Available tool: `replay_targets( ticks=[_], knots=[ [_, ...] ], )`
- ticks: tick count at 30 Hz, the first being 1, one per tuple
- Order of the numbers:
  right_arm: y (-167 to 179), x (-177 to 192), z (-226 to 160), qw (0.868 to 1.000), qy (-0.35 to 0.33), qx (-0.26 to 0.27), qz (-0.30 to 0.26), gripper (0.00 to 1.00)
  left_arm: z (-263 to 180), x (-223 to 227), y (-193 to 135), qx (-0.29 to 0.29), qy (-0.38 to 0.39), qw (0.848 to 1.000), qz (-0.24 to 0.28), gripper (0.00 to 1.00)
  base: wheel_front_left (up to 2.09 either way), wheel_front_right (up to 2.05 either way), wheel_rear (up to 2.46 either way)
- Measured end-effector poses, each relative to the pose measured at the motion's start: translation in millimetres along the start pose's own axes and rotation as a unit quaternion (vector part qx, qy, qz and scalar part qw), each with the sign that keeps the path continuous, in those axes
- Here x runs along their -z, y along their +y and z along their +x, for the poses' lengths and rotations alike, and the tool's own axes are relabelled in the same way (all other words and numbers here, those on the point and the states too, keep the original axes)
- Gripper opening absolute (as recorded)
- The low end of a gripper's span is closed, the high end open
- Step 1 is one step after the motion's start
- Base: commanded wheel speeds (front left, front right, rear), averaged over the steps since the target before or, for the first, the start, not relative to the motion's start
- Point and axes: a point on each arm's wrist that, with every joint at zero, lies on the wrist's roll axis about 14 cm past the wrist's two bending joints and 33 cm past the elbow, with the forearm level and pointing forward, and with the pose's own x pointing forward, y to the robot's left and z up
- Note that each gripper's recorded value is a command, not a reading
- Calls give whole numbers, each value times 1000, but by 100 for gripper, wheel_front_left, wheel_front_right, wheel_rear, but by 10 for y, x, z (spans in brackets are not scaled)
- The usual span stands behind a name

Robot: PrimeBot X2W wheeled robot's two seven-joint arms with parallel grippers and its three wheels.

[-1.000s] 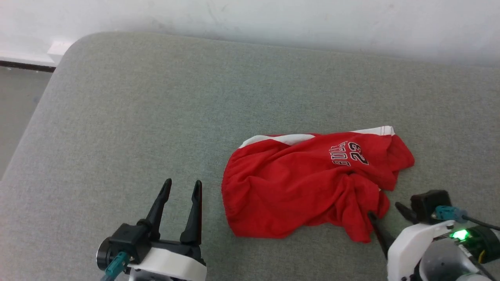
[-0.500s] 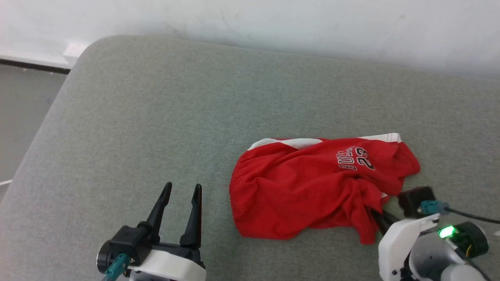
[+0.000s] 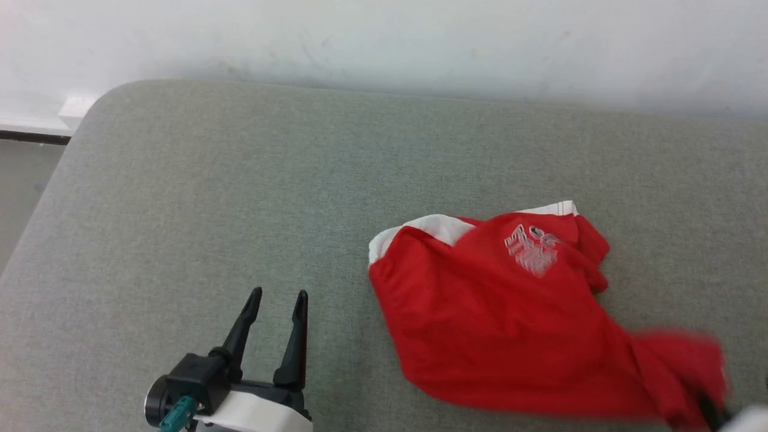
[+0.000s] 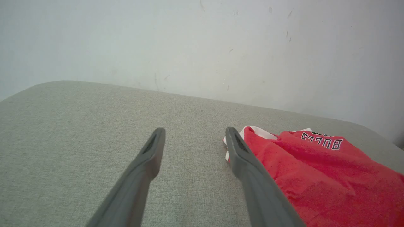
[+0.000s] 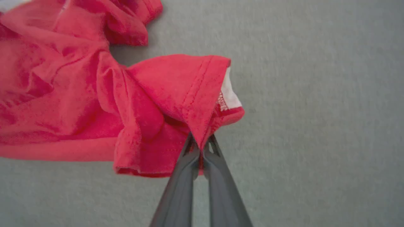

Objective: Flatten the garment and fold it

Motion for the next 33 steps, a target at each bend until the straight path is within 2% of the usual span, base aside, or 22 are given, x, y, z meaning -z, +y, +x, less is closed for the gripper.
replay_targets(
  ticks=[2, 5, 7, 9, 10, 11, 12, 16, 20, 22, 24, 26, 28, 33],
  knots=[
    [-205, 410, -134, 997, 77, 30, 7, 0, 10, 18, 5, 1, 3, 1000, 1, 100, 0, 0, 0],
    [-443, 903, -333, 983, 168, 67, 19, 0, 23, 51, 11, 2, 10, 1000, 2, 100, 0, 0, 0],
    [-539, 1132, -411, 974, 208, 84, 23, 0, 33, 75, 14, 2, 15, 1000, 2, 100, 0, 0, 0],
    [-561, 1201, -409, 972, 217, 90, 16, 0, 42, 85, 9, 4, 17, 1000, 2, 100, 0, 0, 0],
    [-546, 1158, -366, 975, 202, 87, 18, 16, 47, 88, 9, 4, 17, 1000, 3, 100, 0, 0, 0],
    [-515, 1085, -308, 980, 183, 82, 19, 75, 52, 88, 8, 4, 17, 1000, 3, 100, 0, 0, 0],
    [-471, 992, -243, 984, 161, 74, 21, 100, 56, 87, 6, 4, 17, 1000, 4, 100, 0, 0, 0],
    [-296, 499, -58, 997, 56, 41, 35, 100, 61, 60, -24, 9, 13, 1000, 4, 100, 0, 0, 0],
    [-334, 2, -114, 997, -44, 46, 33, 100, 64, 16, -32, 9, 6, 1000, 2, 100, 0, 0, 0],
    [-411, -354, -197, 990, -124, 62, 23, 100, 72, -14, -36, 10, 1, 1000, 3, 100, 0, 0, 0],
    [-457, -754, -312, 972, -223, 75, 7, 100, 84, -68, -41, 11, -8, 1000, 5, 100, 0, 0, 0],
    [-466, -972, -382, 954, -290, 80, -1, 100, 96, -119, -46, 13, -16, 1000, 7, 100, 0, 0, 0],
    [-434, -996, -388, 944, -323, 74, 0, 100, 101, -158, -61, 14, -23, 1000, 9, 100, 0, 0, 0],
    [-389, -836, -295, 938, -341, 62, 16, 100, 74, -145, -72, 14, -22, 1000, 18, 100, 0, 0, 0]
  ],
)
